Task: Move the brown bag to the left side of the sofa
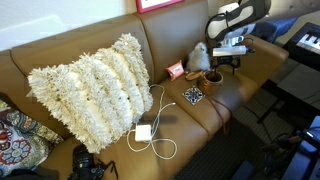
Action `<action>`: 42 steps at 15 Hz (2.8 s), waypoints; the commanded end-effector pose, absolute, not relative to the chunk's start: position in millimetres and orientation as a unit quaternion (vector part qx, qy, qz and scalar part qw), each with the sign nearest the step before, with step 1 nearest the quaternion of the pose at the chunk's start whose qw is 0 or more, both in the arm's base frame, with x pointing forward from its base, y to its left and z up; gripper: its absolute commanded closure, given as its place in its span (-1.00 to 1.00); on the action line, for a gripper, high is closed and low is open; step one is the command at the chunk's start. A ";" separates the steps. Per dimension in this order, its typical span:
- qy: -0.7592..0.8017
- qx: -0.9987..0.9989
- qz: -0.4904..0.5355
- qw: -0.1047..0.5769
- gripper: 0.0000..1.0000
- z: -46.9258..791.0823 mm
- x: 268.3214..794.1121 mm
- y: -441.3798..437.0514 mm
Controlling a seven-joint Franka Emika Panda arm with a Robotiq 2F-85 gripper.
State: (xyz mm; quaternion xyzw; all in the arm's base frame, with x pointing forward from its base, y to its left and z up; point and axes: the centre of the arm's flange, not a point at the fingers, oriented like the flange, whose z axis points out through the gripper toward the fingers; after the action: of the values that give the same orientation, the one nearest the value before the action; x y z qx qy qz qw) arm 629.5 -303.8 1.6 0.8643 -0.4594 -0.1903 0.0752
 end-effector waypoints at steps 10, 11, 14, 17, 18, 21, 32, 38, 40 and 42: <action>-0.450 0.867 -0.203 0.064 -1.00 -44.0 610.7 -282.3; -0.450 0.867 -0.204 0.062 -1.00 -44.7 610.8 -280.8; -0.448 0.868 -0.205 0.060 -1.00 -45.3 611.5 -277.1; -0.448 0.869 -0.202 0.058 -1.00 -42.9 612.8 -275.1; -0.448 0.869 -0.203 0.057 -1.00 -43.0 612.7 -274.9; -0.448 0.868 -0.205 0.055 -1.00 -45.3 612.1 -272.7; -0.467 0.853 -0.229 0.035 -1.00 -66.6 628.8 -262.8; -0.457 0.858 -0.230 0.044 -1.00 -66.0 620.6 -255.4; -0.456 0.858 -0.231 0.044 -1.00 -66.4 621.2 -254.9; -0.456 0.858 -0.231 0.044 -1.00 -65.8 621.7 -254.9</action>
State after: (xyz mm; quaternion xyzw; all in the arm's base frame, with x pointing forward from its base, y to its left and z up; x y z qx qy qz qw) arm 621.7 -254.9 -65.8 0.8583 -0.4562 -0.2310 0.0436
